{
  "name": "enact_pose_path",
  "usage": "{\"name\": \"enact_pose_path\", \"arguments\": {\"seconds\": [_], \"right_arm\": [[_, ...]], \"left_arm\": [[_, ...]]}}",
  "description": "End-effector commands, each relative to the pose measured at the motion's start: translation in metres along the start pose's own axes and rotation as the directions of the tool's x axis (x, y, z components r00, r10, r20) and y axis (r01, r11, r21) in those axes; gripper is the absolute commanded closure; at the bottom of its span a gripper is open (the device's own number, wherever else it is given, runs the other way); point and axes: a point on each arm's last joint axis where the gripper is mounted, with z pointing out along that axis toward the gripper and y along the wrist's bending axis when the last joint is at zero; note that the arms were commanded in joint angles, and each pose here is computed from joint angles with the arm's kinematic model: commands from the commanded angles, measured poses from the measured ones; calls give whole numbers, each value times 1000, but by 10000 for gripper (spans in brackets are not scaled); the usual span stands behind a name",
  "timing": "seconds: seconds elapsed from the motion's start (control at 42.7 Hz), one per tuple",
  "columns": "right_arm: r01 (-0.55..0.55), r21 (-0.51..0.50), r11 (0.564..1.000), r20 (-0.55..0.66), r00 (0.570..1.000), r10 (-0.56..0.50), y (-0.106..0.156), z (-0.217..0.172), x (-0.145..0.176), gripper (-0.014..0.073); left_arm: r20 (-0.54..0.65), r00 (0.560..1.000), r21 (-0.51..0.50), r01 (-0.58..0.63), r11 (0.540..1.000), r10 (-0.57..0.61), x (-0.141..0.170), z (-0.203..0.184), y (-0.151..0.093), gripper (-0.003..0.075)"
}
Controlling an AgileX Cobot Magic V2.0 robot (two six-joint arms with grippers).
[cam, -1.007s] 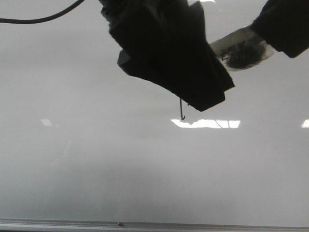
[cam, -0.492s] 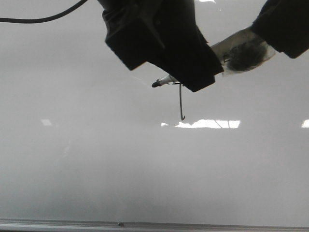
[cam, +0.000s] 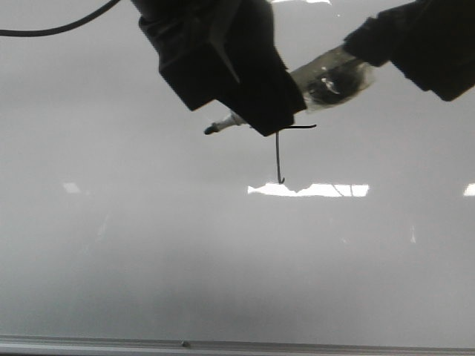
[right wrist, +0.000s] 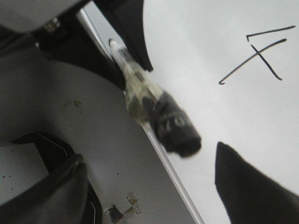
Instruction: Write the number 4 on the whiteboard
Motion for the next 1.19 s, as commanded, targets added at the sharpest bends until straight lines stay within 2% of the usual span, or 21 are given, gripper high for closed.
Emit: {"name": "enact_pose_path", "arguments": {"seconds": [0.0,0.117,0.187,0.281,0.398,0.468,0.585,0.655,0.749,0.819,0.96,1.17], "right_arm": [[-53,66,996,89,995,47,-11,-12,-10,4],[-98,97,990,76,993,91,-19,-13,-5,4],[-109,104,989,65,993,103,-21,-14,-3,4],[-112,104,988,56,993,107,-22,-14,-2,4],[-112,103,988,55,993,107,-22,-14,-2,4],[-113,103,988,56,993,108,-22,-14,-2,4],[-114,103,988,56,992,109,-22,-14,-2,4],[-114,103,988,56,992,109,-22,-14,-2,4],[-114,103,988,56,992,109,-22,-14,-2,4],[-114,104,988,57,992,109,-22,-14,-2,4],[-114,107,988,63,992,108,-22,-14,-3,4],[-114,107,988,63,992,108,-22,-14,-3,4]], "left_arm": [[51,996,-161,78,984,-71,-5,-31,17,711],[-12,974,-307,213,928,-227,16,-47,38,711],[-33,934,-395,314,863,-355,35,-60,55,711],[-20,845,-484,459,745,-534,65,-81,76,711],[29,740,-577,562,593,-672,106,-105,98,711],[68,668,-611,615,499,-741,130,-119,108,711],[188,539,-601,724,338,-821,165,-129,117,711],[276,469,-579,778,244,-839,185,-128,121,711],[390,404,-552,822,141,-828,211,-123,122,711],[441,372,-528,843,99,-817,223,-113,117,711],[535,370,-492,867,75,-760,231,-98,111,711],[556,397,-478,871,110,-730,228,-83,110,710]]}}
